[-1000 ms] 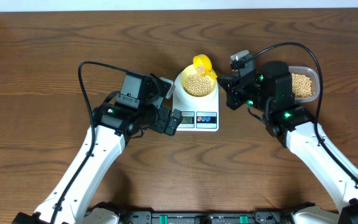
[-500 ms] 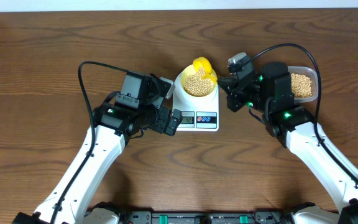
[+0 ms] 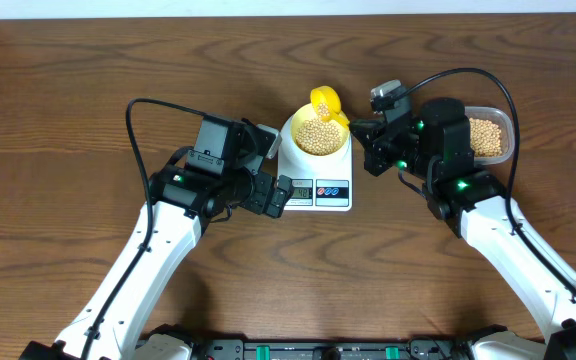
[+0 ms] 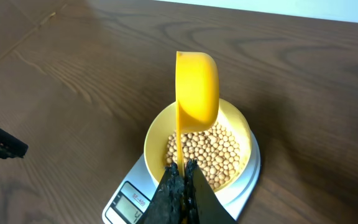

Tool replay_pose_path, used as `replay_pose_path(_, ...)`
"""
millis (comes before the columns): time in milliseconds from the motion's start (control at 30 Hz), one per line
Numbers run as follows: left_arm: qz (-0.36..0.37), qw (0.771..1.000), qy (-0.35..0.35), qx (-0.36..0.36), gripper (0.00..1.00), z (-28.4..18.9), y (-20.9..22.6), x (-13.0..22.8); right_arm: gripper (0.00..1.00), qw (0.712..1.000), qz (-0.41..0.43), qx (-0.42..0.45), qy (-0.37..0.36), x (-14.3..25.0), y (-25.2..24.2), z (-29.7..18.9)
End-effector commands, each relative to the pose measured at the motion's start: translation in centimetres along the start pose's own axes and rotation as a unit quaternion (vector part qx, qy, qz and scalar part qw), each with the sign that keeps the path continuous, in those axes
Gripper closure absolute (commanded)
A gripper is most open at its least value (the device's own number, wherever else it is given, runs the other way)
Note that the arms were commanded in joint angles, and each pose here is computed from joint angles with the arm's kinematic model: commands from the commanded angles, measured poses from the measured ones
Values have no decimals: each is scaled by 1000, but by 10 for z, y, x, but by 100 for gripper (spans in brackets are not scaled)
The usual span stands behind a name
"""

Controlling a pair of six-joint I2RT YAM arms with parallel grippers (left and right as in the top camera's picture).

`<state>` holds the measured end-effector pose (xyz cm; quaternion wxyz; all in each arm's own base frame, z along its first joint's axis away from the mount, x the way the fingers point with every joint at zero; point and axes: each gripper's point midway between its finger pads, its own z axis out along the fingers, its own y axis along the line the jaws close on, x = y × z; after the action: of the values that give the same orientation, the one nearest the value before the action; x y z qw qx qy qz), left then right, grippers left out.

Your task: Scoop item into bowl and weigh 50g on scale

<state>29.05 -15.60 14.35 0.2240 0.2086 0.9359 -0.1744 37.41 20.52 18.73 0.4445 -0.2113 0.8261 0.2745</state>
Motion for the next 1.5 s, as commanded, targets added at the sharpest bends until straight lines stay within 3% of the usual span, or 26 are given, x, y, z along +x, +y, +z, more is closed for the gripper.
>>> replay_pose_path(0, 8, 1000, 1, 2, 3, 1, -1, -1, 99, 1000, 10, 1, -12, -9, 3, -4)
replay_pose_path(233, 8, 1000, 1, 2, 3, 1, -1, -1, 99, 1000, -5, 1, -9, -7, 3, -4)
replay_pose_path(400, 8, 1000, 0, 2, 3, 1, -1, -2, 99, 996, -87, -9, 13, 4, 10, -2)
replay_pose_path(633, 8, 1000, 1, 2, 3, 1, -1, -1, 99, 997, -71, 8, 14, 4, 4, -2)
replay_pose_path(933, 8, 1000, 1, 2, 3, 1, -1, -1, 99, 999, 33, 9, -11, -8, 2, -3)
replay_pose_path(1067, 8, 1000, 1, 2, 3, 1, -1, -1, 99, 1000, 27, 10, -11, -8, 2, -3)
replay_pose_path(1267, 8, 1000, 1, 2, 3, 1, -1, -1, 99, 997, -75, 10, 18, 6, 7, -1)
replay_pose_path(1467, 8, 1000, 1, 2, 3, 1, -1, -1, 99, 1000, 19, 15, -19, -12, 2, -3)
